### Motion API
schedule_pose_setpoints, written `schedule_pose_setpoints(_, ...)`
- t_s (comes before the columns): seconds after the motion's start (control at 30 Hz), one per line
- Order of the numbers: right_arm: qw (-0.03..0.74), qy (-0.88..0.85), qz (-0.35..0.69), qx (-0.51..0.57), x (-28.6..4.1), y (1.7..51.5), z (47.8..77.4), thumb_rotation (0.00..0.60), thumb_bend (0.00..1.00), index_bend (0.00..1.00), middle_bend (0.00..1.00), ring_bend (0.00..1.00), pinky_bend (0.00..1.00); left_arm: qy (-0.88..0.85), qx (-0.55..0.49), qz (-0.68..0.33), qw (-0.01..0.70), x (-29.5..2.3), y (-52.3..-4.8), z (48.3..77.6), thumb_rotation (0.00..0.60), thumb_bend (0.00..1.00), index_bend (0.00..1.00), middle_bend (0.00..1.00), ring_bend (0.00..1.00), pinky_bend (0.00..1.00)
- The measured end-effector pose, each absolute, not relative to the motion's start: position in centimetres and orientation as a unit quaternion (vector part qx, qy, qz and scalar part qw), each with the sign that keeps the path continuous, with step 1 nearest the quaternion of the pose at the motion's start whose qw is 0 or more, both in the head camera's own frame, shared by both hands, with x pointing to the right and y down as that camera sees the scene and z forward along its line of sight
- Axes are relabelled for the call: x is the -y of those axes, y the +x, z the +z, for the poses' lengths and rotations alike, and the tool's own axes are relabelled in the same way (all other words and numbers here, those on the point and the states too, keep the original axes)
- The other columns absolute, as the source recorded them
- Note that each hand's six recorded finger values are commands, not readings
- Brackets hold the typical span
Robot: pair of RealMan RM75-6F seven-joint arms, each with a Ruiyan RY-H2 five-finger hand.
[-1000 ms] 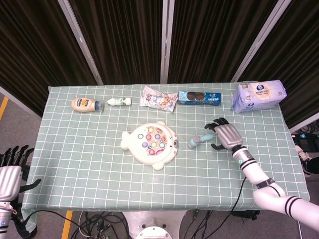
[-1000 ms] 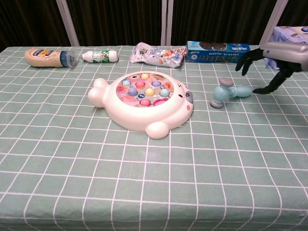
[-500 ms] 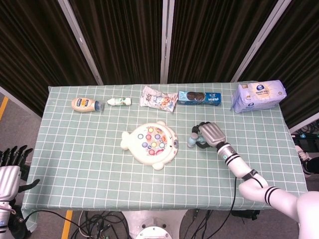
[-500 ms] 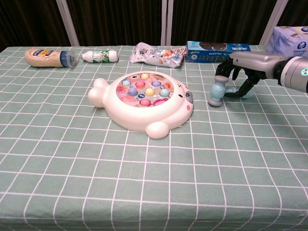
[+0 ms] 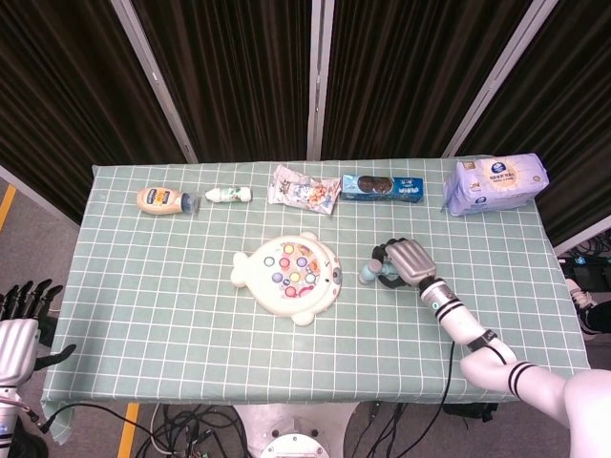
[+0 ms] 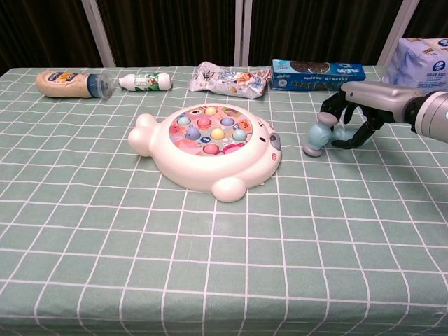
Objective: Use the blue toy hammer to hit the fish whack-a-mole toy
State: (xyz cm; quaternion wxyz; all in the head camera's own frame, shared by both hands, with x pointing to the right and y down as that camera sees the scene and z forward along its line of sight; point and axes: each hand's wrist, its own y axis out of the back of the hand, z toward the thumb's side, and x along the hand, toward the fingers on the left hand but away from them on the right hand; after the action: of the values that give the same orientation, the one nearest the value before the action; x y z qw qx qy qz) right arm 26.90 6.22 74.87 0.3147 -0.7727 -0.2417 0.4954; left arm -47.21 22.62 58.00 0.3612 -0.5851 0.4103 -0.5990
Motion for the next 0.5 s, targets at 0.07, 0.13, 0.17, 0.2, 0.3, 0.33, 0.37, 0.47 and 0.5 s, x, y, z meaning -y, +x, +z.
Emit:
schedule_pose_setpoints(0.07, 0.314, -0.772, 0.495, 0.244, -6.29, 26.98, 74.89, 0.600, 0.23, 0.49, 0.46, 0.33, 0.34, -0.585, -0.410, -0.599, 0.361, -22.64, -47.22, 57.99, 0.600, 0.00, 0.15, 0.09, 0.00, 0.00)
schedule_pose_setpoints(0.13, 0.312, -0.772, 0.496, 0.247, -6.36, 27.15, 74.91, 0.600, 0.24, 0.50, 0.47, 0.33, 0.35, -0.585, -0.411, -0.599, 0.361, -22.65, -47.23, 57.99, 0.600, 0.00, 0.15, 0.09, 0.00, 0.00)
schedule_pose_setpoints(0.17, 0.312, -0.771, 0.496, 0.248, -6.38, 27.24, 74.92, 0.600, 0.24, 0.50, 0.47, 0.34, 0.35, -0.585, -0.411, -0.599, 0.361, -22.66, -47.25, 57.99, 0.600, 0.00, 0.15, 0.09, 0.00, 0.00)
schedule_pose_setpoints(0.2, 0.311, -0.771, 0.496, 0.249, -6.41, 27.32, 74.92, 0.600, 0.24, 0.50, 0.47, 0.34, 0.35, -0.585, -0.411, -0.599, 0.361, -22.68, -47.28, 57.99, 0.600, 0.00, 0.15, 0.09, 0.00, 0.00)
schedule_pose_setpoints(0.3, 0.309, -0.771, 0.496, 0.252, -6.49, 27.45, 74.89, 0.600, 0.24, 0.50, 0.47, 0.34, 0.36, -0.585, -0.411, -0.599, 0.361, -22.69, -47.27, 57.98, 0.600, 0.00, 0.15, 0.09, 0.00, 0.00)
schedule_pose_setpoints(0.33, 0.309, -0.772, 0.495, 0.253, -6.51, 27.48, 74.85, 0.600, 0.24, 0.50, 0.47, 0.34, 0.36, -0.585, -0.411, -0.599, 0.361, -22.70, -47.26, 57.98, 0.600, 0.00, 0.15, 0.09, 0.00, 0.00)
schedule_pose_setpoints(0.37, 0.309, -0.772, 0.495, 0.254, -6.53, 27.49, 74.83, 0.600, 0.24, 0.50, 0.47, 0.34, 0.36, -0.585, -0.411, -0.598, 0.362, -22.70, -47.25, 57.97, 0.600, 0.00, 0.15, 0.09, 0.00, 0.00)
schedule_pose_setpoints(0.47, 0.307, -0.773, 0.493, 0.256, -6.60, 27.51, 74.76, 0.600, 0.25, 0.50, 0.47, 0.34, 0.37, -0.585, -0.411, -0.598, 0.362, -22.75, -47.29, 57.93, 0.600, 0.00, 0.15, 0.09, 0.00, 0.00)
schedule_pose_setpoints(0.5, 0.307, -0.773, 0.492, 0.257, -6.62, 27.51, 74.73, 0.600, 0.26, 0.50, 0.47, 0.34, 0.37, -0.585, -0.411, -0.599, 0.362, -22.78, -47.32, 57.93, 0.600, 0.00, 0.15, 0.09, 0.00, 0.00)
